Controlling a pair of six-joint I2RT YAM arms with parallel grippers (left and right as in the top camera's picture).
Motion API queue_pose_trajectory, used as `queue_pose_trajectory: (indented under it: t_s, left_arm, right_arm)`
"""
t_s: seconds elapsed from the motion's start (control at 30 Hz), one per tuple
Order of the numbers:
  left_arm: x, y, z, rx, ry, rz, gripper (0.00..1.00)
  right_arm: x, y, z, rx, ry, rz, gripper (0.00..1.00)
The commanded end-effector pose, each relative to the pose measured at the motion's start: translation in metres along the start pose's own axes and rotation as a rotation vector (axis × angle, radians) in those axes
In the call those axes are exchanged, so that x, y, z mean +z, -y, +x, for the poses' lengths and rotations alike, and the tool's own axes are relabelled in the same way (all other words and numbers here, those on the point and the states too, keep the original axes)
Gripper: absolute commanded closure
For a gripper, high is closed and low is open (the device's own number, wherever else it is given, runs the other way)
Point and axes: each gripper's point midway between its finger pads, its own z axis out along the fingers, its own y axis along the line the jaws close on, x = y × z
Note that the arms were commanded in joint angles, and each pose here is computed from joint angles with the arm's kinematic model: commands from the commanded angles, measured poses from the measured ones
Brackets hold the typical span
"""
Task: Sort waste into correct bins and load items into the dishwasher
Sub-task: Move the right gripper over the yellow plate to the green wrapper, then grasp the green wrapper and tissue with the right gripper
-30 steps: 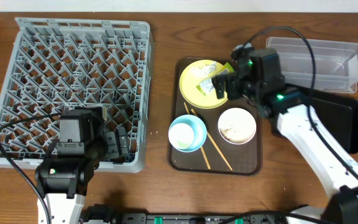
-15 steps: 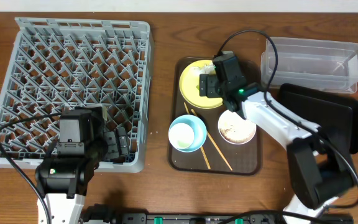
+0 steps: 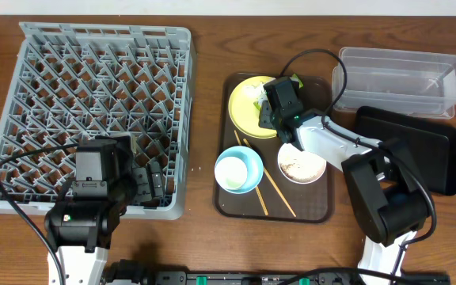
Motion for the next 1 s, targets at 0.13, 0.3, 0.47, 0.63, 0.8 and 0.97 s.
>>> queue_pose_trajectory:
  t_s: [0.13, 0.3, 0.47, 0.63, 0.8, 0.97]
  left_arm:
    - [-0.006, 0.002, -0.008, -0.011, 0.024, 0.012, 0.08]
    - [-0.006, 0.002, -0.008, -0.011, 0.024, 0.012, 0.08]
    - [-0.006, 0.002, -0.008, -0.011, 0.024, 0.012, 0.08]
    - [-0.006, 0.002, -0.008, -0.011, 0.024, 0.012, 0.08]
    - [-0.006, 0.002, -0.008, -0.011, 0.024, 0.012, 0.08]
    - [-0.006, 0.002, -0.008, -0.011, 0.024, 0.012, 0.08]
  right_arm:
    - [-0.015, -0.009, -0.017, 0.024, 0.052, -0.02, 0.99]
    - [-0.044, -0.01, -0.043, -0.006, 0.115, -0.04, 0.99]
    - [-0.057, -0.014, -0.061, 0.012, 0.171, -0.065, 0.6]
    - [-0.054, -0.01, -0.067, 0.042, 0.205, -0.043, 0.45]
    - [-0.042, -0.015, -0.068, 0.047, 0.233, -0.049, 0.34]
    - [-0.022, -0.007, -0.058, 0.112, 0.211, -0.023, 0.27]
